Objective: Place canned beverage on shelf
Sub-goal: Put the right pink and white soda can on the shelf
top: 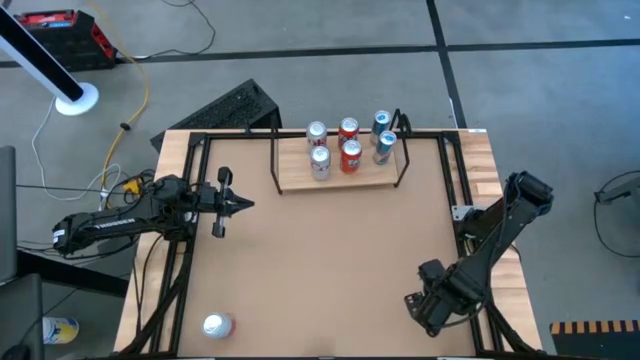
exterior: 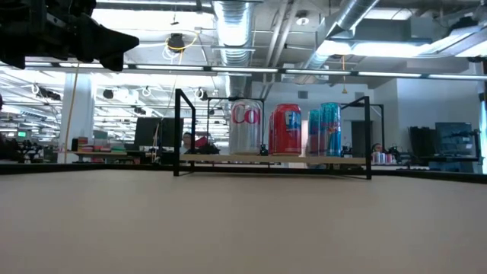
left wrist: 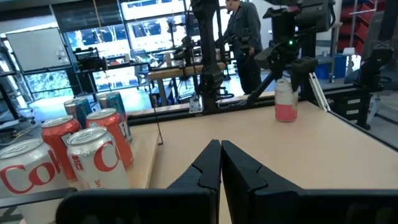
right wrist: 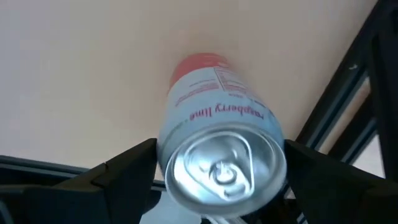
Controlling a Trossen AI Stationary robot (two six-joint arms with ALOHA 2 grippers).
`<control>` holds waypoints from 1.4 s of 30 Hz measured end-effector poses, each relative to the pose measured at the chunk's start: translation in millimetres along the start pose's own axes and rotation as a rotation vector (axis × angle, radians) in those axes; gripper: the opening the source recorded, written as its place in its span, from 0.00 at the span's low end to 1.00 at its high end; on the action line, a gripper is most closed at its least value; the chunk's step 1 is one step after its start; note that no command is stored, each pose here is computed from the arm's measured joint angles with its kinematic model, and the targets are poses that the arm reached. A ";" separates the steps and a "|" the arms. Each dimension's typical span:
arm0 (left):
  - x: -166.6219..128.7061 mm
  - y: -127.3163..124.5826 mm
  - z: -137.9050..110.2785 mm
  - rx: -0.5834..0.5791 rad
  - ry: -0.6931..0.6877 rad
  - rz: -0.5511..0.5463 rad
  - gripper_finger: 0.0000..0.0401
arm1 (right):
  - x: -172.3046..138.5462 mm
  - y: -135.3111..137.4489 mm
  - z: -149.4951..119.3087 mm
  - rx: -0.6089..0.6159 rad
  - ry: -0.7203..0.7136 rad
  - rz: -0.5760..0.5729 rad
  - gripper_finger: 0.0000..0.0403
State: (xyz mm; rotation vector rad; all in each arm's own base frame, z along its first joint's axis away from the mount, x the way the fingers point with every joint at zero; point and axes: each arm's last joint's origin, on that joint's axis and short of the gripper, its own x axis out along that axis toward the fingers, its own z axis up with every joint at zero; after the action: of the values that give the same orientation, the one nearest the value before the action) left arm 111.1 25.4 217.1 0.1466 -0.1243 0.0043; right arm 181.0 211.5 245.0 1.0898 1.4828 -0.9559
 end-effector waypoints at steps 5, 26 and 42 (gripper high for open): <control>0.0 0.0 0.0 0.000 0.000 0.000 0.00 | 17.0 -2.1 4.1 -0.024 0.026 -0.004 0.89; 0.0 0.1 0.4 0.002 -0.003 0.003 0.00 | -32.4 15.2 36.3 -0.088 -0.278 0.116 0.83; 0.0 0.2 0.6 0.003 -0.005 0.004 0.00 | -78.8 74.7 188.9 -0.480 -0.553 0.325 0.83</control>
State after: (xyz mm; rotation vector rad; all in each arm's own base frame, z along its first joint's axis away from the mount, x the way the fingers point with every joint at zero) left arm 111.0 25.5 217.7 0.1490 -0.1301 0.0083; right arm 309.0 40.8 289.0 0.6176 0.9663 -0.5628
